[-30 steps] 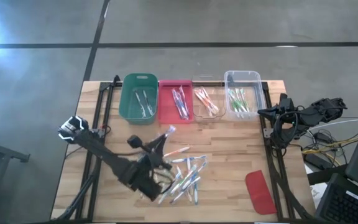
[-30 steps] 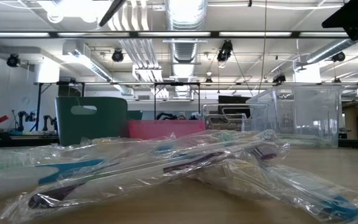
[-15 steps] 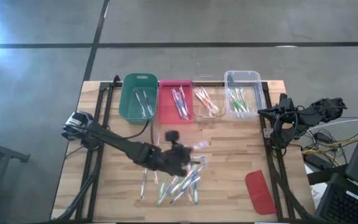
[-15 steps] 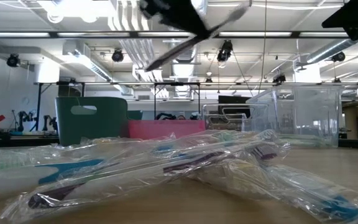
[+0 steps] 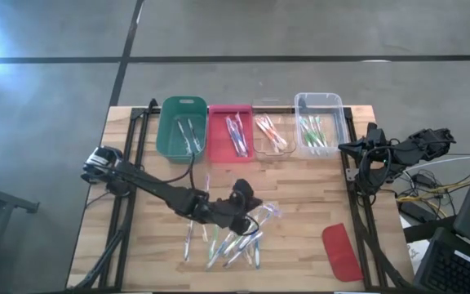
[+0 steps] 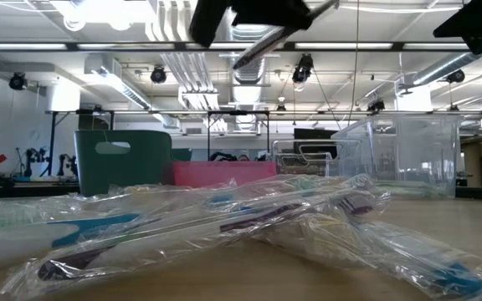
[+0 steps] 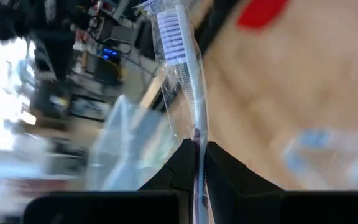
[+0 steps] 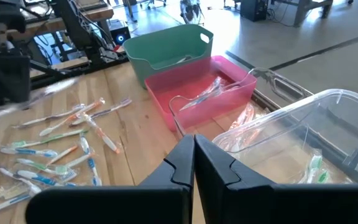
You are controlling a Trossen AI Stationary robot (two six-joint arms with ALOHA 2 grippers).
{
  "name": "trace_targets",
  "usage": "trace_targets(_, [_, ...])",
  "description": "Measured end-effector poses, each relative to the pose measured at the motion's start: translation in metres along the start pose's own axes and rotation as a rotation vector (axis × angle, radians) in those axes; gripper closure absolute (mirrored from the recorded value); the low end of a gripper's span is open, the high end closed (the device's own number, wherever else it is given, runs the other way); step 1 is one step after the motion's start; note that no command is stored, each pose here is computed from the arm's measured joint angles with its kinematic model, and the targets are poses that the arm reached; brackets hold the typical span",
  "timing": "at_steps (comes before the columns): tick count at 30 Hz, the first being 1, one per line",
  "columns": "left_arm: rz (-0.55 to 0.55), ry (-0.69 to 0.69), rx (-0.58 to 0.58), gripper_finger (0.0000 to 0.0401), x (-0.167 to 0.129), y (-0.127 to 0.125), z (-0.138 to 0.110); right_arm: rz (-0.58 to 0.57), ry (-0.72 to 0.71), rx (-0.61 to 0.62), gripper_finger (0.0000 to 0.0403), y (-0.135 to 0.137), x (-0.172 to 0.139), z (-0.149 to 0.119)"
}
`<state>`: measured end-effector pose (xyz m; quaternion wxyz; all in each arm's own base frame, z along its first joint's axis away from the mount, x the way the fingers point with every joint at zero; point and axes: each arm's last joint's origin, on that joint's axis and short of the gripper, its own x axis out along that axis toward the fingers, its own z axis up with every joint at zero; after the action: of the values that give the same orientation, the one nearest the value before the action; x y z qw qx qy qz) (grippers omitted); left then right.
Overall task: Pick & Place Toothbrushes
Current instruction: Put the violet toothbrush into the green bin
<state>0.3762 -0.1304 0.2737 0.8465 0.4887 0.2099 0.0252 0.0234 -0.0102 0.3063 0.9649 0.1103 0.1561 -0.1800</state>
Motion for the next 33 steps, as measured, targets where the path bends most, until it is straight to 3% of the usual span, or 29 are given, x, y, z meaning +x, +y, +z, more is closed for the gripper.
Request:
trace_targets(4, [0.051, 0.159, 0.322, 0.0375, -0.001, -0.001, -0.006, 0.000, 0.000, 0.000, 0.0394, 0.000, 0.000, 0.000])
trace_targets(7, [0.067, 0.229, 0.349, 0.0375, -0.001, -0.001, -0.010, 0.000, 0.000, 0.000, 0.0394, 0.000, 0.000, 0.000])
trace_targets(14, [-0.074, 0.310, 0.554, 0.0375, -0.007, -0.011, -0.023, 0.000, 0.000, 0.000, 0.0394, 0.000, 0.000, 0.000])
trace_targets(25, [-0.267, 0.509, 0.567, 0.0375, -0.052, 0.020, -0.063, 0.000, 0.000, 0.000, 0.0394, 0.000, 0.000, 0.000])
trace_targets(33, [-0.381, 0.406, 0.410, 0.0375, -0.086, 0.056, -0.089, 0.000, 0.000, 0.000, 0.0394, 0.000, 0.000, 0.000])
